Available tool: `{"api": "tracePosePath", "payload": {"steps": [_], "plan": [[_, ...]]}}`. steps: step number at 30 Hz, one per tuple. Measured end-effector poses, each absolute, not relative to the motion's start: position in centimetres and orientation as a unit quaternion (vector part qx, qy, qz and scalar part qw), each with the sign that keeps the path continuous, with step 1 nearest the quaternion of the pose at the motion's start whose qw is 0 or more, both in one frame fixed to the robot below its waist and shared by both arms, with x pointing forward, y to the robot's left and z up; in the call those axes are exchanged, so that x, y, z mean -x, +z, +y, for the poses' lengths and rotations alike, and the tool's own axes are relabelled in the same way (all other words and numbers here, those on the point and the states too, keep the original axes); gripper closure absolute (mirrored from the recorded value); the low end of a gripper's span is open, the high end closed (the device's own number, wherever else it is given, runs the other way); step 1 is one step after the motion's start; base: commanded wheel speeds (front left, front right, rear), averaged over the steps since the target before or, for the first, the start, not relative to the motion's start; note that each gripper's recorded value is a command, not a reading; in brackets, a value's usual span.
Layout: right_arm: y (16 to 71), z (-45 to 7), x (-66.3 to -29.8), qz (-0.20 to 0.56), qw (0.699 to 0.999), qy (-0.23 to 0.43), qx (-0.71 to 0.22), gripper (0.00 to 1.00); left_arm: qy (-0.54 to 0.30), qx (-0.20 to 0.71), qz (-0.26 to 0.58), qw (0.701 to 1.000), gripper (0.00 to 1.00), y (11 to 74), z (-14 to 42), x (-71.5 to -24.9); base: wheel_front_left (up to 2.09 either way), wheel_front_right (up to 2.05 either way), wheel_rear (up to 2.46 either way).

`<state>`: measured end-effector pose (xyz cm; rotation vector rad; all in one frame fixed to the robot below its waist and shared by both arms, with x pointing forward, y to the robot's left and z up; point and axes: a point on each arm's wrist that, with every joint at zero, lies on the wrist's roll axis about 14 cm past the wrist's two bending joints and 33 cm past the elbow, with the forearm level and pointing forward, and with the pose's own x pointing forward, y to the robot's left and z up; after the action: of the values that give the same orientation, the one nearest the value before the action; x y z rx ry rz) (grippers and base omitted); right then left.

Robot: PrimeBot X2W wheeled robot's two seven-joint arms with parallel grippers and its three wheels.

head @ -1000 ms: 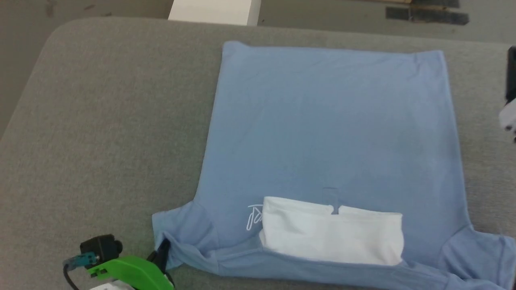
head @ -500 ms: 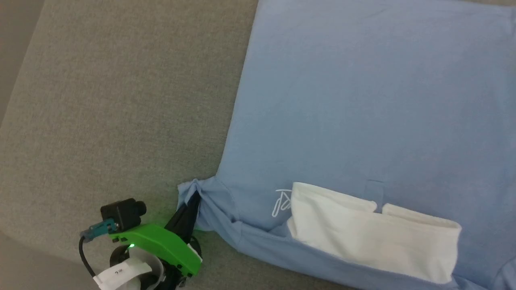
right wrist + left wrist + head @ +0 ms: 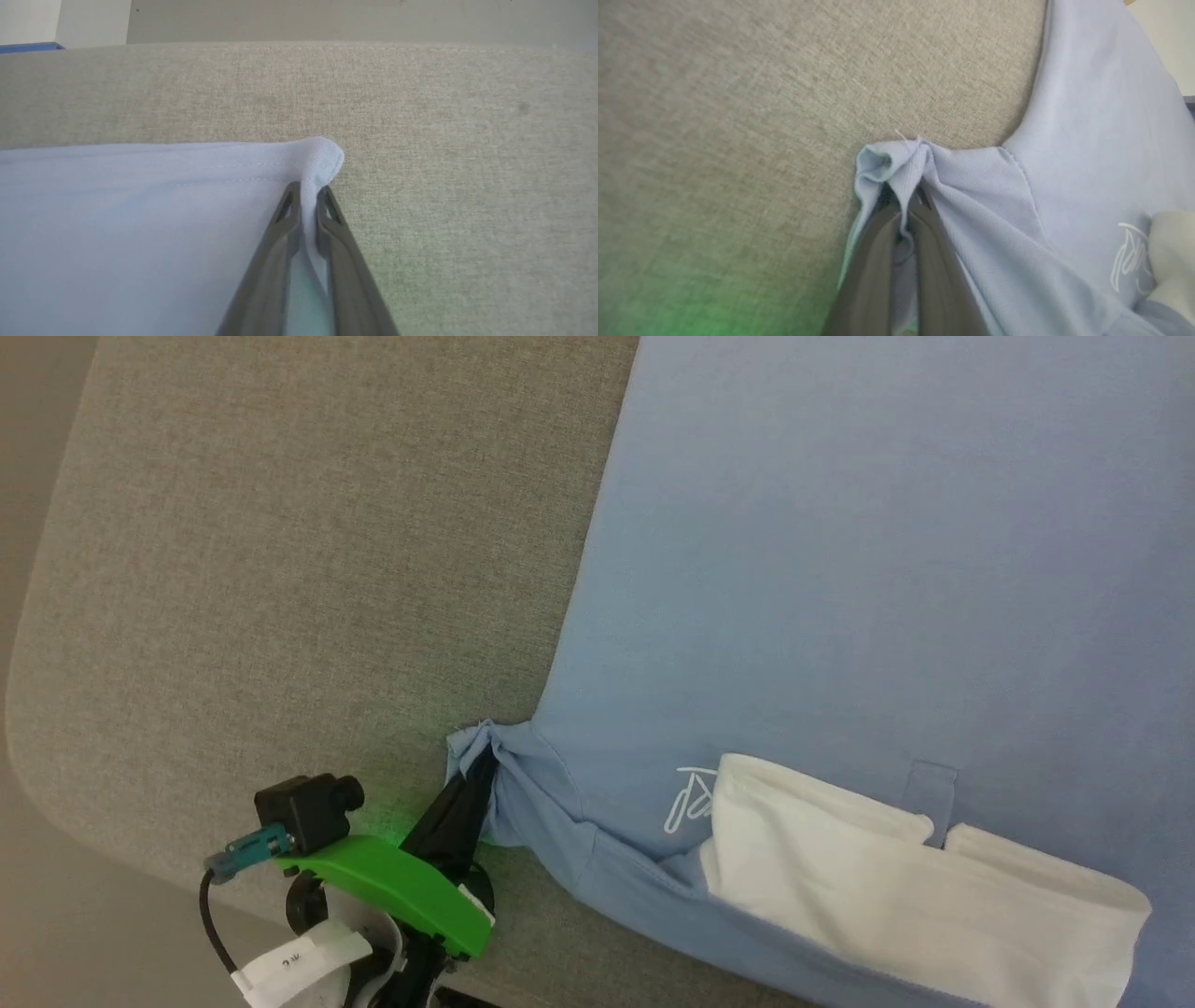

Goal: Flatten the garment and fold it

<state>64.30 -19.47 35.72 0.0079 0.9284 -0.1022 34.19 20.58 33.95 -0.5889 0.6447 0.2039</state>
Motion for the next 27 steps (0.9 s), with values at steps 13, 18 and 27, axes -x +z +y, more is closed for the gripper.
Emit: {"api": "tracePosePath", "payload": {"steps": [13,18,27], "plan": [[43.1,-22.0,-61.4,0.161,0.983,-0.061,-0.056,1.0,0.102,0.285,0.293,0.907,1.0,36.1,21.1,-33.0,0.0,0.0,0.0],[45.2,-24.9,-56.4,0.139,0.988,-0.072,-0.011,1.0,0.117,0.274,0.311,0.902,1.0,36.6,22.0,-29.6,0.0,0.0,0.0],[41.5,-31.7,-41.7,0.317,0.936,-0.156,0.004,1.0,0.086,0.282,0.312,0.903,1.0,38.0,20.3,-27.4,0.0,0.0,0.0]]}}
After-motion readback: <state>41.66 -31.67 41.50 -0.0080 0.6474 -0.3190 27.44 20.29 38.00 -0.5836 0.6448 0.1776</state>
